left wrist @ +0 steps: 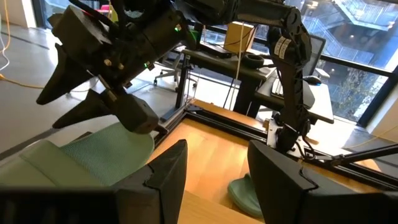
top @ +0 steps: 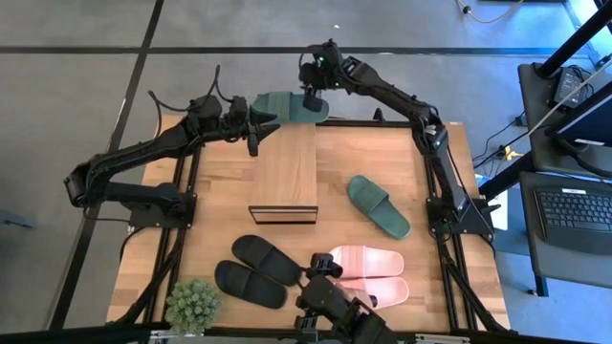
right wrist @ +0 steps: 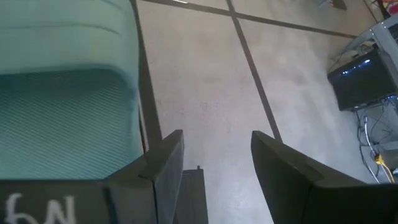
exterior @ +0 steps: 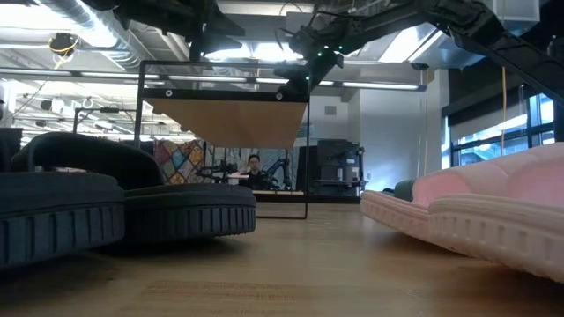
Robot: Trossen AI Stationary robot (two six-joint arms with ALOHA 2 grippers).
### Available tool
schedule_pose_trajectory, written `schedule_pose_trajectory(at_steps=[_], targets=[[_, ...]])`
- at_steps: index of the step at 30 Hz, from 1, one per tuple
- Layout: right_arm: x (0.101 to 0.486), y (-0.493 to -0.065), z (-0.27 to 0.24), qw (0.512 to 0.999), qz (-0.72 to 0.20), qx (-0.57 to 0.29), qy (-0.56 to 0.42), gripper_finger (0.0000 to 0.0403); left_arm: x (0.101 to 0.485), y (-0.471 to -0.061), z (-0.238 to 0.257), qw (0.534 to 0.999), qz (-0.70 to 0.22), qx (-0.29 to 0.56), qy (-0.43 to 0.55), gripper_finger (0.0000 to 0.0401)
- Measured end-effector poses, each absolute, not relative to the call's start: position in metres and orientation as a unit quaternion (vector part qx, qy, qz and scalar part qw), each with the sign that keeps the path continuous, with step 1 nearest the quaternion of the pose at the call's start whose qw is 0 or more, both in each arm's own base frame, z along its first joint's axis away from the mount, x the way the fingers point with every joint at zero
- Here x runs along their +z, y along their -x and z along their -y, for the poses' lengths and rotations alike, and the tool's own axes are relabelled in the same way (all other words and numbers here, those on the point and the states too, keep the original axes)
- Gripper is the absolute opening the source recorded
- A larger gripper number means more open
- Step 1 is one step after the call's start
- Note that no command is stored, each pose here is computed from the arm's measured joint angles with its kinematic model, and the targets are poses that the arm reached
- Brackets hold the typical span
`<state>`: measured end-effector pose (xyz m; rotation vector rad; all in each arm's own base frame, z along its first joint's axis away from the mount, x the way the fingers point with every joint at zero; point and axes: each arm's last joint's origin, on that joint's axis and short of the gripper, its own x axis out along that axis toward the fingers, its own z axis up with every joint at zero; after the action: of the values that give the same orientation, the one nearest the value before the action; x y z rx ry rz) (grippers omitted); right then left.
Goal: Pick and place slides into the shelf
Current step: Put the right green slipper on the shelf
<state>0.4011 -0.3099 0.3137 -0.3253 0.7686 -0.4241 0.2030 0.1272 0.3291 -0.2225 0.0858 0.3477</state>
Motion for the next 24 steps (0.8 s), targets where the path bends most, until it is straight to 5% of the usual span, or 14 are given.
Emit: schedule_pose_trajectory(at_steps=[24], targets=[[0.295, -0.406, 0.312, 0.891, -0.39, -0.189, 0.133, 0.0189, 0.329, -0.203, -0.127, 0.978, -0.044, 0.173, 0.111, 0.0161]])
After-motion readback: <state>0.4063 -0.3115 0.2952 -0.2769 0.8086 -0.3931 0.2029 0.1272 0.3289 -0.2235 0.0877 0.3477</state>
